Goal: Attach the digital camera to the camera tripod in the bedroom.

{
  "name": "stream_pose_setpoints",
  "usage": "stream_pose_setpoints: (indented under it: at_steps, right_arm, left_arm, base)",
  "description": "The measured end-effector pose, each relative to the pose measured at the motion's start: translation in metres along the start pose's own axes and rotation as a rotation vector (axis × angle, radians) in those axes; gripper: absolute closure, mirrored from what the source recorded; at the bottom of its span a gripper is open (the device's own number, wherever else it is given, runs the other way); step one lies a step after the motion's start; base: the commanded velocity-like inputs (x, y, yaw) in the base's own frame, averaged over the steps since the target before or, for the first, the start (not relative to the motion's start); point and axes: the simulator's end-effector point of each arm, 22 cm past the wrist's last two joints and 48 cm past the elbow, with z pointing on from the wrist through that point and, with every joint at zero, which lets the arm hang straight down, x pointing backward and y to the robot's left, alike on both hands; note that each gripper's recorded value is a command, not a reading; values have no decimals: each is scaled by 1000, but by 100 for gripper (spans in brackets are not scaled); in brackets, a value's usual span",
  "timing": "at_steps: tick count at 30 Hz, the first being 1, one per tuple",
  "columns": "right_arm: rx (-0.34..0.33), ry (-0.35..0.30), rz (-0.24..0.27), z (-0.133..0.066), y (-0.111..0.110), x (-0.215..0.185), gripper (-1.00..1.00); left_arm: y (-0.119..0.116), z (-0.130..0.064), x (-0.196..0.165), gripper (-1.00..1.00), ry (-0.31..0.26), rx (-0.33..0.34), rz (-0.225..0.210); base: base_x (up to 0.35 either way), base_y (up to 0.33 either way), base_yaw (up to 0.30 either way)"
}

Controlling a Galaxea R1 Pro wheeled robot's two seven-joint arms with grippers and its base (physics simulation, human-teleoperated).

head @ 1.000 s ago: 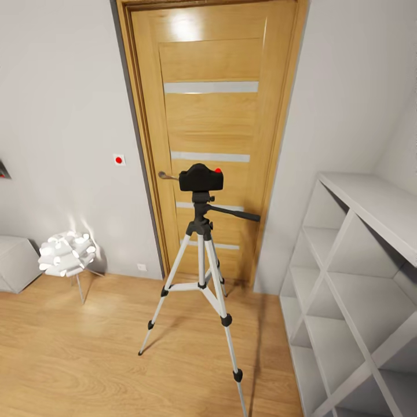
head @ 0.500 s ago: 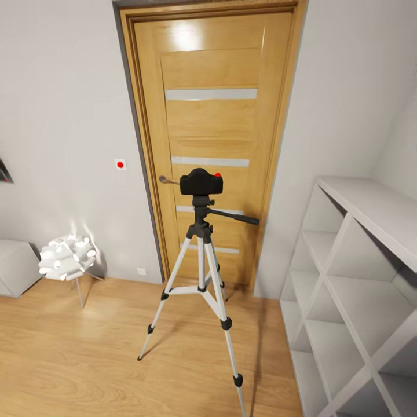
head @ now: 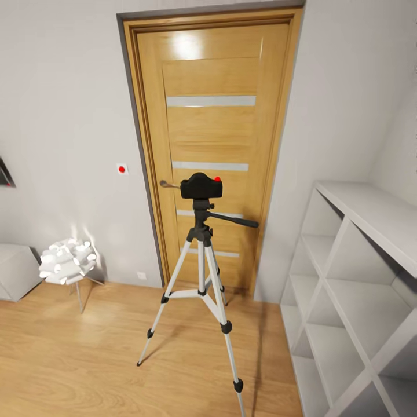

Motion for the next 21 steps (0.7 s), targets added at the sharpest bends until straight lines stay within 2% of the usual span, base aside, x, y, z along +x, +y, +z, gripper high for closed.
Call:
stream_pose_setpoints:
  at_steps: [2,3,10,21]
  right_arm:
    - [0,-3,0,0,0,-1,-100]
    - [1,-3,0,0,0,-1,-100]
    - [2,-20,0,-2,-1,-7,-100]
    - [3,-55,-3,-4,-1,-18,-100]
  left_arm:
    - [-1,0,-4,-100,-14,1,-1]
    - [0,-1,-12,-100,-48,1,-2]
    - [1,-5,-36,-100,-143,2,3]
    - [-3,-8,-46,-100,-172,11,9]
  base:
    - [0,0,0]
    - [0,0,0]
    - [0,0,0]
    - [0,0,0]
